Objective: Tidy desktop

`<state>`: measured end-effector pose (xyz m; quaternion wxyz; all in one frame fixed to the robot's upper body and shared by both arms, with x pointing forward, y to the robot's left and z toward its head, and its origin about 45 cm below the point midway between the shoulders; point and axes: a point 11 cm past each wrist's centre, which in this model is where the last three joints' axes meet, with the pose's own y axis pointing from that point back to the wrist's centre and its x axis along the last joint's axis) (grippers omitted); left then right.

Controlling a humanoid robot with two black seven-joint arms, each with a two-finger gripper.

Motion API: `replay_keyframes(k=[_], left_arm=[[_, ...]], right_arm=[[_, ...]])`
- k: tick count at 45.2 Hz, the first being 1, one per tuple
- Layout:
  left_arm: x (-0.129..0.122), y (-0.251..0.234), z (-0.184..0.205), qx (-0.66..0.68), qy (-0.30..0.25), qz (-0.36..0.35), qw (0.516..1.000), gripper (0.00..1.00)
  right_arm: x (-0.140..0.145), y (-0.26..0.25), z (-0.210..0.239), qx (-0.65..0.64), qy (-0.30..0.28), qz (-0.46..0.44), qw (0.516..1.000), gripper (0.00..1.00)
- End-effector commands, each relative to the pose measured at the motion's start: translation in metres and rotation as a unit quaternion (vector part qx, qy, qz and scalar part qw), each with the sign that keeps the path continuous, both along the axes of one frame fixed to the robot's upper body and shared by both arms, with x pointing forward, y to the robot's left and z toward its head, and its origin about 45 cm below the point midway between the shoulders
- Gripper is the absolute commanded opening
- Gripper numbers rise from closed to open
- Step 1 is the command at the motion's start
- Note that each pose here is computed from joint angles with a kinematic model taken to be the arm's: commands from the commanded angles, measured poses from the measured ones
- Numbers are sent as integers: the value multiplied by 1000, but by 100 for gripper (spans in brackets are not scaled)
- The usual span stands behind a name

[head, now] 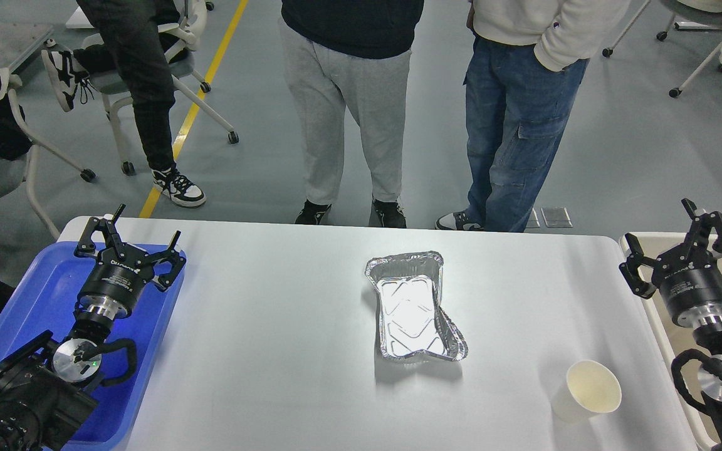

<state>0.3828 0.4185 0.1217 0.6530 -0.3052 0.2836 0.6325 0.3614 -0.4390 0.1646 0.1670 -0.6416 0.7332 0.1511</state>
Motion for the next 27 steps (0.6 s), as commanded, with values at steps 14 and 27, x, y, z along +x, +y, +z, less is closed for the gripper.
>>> replay_keyframes(k=[14, 27], left_arm=[[0, 0, 0, 0, 0, 0, 1000, 100], [0, 0, 0, 0, 0, 0, 1000, 100]], right_arm=[[-1, -3, 3, -5, -1, 0, 1000, 100], [-2, -10, 7, -15, -1, -1, 1000, 100]])
